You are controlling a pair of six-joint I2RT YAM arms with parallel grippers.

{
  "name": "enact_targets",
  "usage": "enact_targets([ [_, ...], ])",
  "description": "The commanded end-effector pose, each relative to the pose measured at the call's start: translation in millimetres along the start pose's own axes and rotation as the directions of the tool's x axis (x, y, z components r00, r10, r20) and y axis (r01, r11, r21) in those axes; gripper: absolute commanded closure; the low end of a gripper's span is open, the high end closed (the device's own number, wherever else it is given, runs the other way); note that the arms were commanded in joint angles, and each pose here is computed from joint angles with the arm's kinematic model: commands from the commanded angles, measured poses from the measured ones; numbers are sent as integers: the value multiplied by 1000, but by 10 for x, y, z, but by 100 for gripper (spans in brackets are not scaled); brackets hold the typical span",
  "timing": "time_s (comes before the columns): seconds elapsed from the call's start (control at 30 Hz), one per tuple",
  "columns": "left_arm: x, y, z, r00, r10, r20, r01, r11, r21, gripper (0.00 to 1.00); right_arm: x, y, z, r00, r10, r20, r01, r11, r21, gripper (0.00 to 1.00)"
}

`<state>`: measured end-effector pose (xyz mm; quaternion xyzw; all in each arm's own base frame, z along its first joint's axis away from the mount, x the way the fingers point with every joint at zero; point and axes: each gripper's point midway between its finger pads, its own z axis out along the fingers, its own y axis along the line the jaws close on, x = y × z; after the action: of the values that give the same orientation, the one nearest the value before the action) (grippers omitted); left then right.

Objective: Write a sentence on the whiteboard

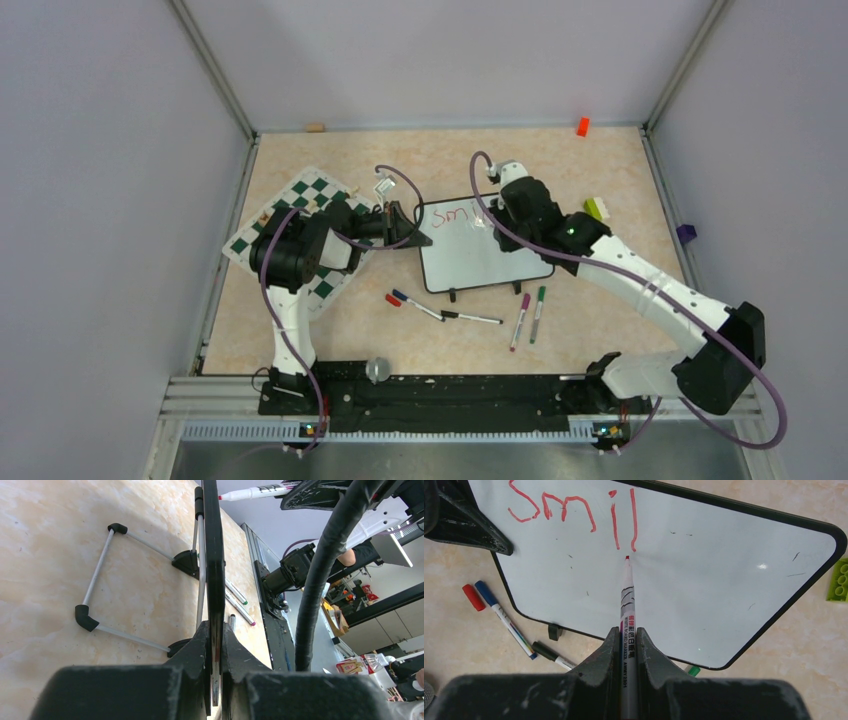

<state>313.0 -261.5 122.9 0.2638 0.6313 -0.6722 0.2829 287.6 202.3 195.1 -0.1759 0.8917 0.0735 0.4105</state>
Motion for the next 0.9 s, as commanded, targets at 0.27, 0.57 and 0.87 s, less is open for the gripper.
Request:
enact_targets([
  [0.27, 24, -150, 13, 997, 66, -42, -64, 997, 54, 100, -432, -117, -324, 988, 59, 141, -60, 998, -4, 100],
  [0.57, 27, -149, 13, 997, 66, -43, -63, 997, 54, 100, -411, -190, -212, 988, 65, 139, -69, 997, 25, 100],
  [0.87, 28, -146, 10, 997, 66, -44, -63, 997, 54, 100, -462, -148, -114, 989, 62, 136, -65, 998, 17, 100],
])
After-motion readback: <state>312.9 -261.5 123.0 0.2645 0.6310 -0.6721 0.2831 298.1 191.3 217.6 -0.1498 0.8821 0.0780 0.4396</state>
